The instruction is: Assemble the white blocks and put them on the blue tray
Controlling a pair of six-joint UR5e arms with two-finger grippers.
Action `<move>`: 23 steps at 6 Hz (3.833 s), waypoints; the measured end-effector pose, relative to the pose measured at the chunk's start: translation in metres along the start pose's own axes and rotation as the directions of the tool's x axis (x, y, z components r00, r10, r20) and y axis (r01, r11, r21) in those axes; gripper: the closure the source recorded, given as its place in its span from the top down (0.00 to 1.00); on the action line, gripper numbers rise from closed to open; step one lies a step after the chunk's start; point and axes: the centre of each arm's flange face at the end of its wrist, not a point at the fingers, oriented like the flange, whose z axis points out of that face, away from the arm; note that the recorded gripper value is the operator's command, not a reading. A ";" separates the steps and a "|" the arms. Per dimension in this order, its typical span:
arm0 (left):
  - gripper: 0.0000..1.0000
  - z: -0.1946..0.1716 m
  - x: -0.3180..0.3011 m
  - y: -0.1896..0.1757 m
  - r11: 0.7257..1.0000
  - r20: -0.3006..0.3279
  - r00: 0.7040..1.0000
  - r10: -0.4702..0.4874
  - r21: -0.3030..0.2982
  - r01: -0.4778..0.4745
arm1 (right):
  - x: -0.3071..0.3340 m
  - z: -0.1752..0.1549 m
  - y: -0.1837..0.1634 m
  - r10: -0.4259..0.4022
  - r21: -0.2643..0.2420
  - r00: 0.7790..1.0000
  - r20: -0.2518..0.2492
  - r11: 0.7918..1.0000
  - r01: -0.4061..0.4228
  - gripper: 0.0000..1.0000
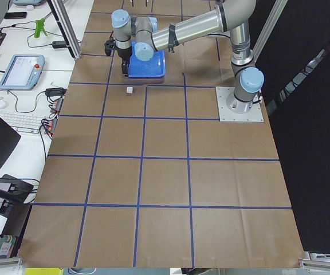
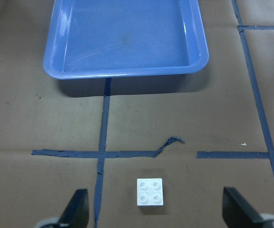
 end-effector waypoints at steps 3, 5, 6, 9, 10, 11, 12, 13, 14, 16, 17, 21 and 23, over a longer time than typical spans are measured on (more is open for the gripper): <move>0.99 0.071 -0.005 -0.016 0.992 0.016 0.992 0.123 -0.016 -0.123 | -0.004 0.056 0.056 -0.012 0.086 1.000 -0.018 0.996 0.014 1.00; 0.94 0.091 -0.019 -0.009 0.992 0.028 0.992 0.119 -0.043 -0.118 | -0.020 0.088 0.070 -0.029 0.087 0.999 -0.027 0.996 0.032 1.00; 0.75 0.095 -0.026 -0.006 0.993 0.024 0.994 0.110 -0.052 -0.109 | -0.023 0.093 0.072 -0.036 0.083 0.999 -0.032 0.996 0.039 1.00; 0.08 0.094 -0.029 -0.005 0.993 0.019 0.994 0.104 -0.050 -0.102 | -0.022 0.099 0.066 -0.049 0.080 0.998 -0.030 0.996 0.051 0.86; 0.05 0.089 -0.029 -0.008 0.994 0.022 0.994 0.105 -0.040 -0.105 | -0.021 0.099 0.066 -0.049 0.080 0.998 -0.032 0.996 0.051 0.72; 0.05 0.081 -0.030 -0.011 0.994 0.028 0.994 0.105 -0.026 -0.104 | -0.021 0.098 0.066 -0.048 0.079 0.998 -0.033 0.996 0.051 0.59; 0.05 0.065 -0.029 -0.013 0.994 0.033 0.994 0.105 -0.005 -0.105 | -0.020 0.097 0.065 -0.049 0.077 0.998 -0.036 0.996 0.051 0.46; 0.06 0.045 -0.020 -0.008 0.991 0.034 0.991 0.130 0.006 -0.130 | -0.019 0.097 0.065 -0.050 0.077 0.998 -0.039 0.996 0.053 0.41; 0.06 0.030 0.008 0.002 0.977 0.035 0.976 0.213 0.004 -0.214 | -0.018 0.096 0.064 -0.051 0.088 0.997 -0.050 0.995 0.055 0.34; 0.06 0.019 0.095 0.025 0.876 0.043 0.876 0.481 0.003 -0.482 | -0.014 0.091 0.060 -0.057 0.103 0.995 -0.078 0.993 0.065 0.26; 0.02 0.016 0.130 0.036 0.755 0.048 0.755 0.654 0.002 -0.655 | -0.011 0.087 0.059 -0.063 0.101 0.994 -0.086 0.992 0.071 0.25; 0.02 0.043 0.215 0.079 0.106 0.003 0.106 0.994 -0.060 -0.993 | -0.005 0.045 0.002 -0.089 0.073 0.988 -0.130 0.992 0.099 0.23; 0.02 0.068 0.217 0.094 0.004 -0.027 0.006 1.000 -0.062 -0.998 | -0.031 0.042 -0.045 -0.092 0.077 0.990 -0.111 0.992 0.101 0.23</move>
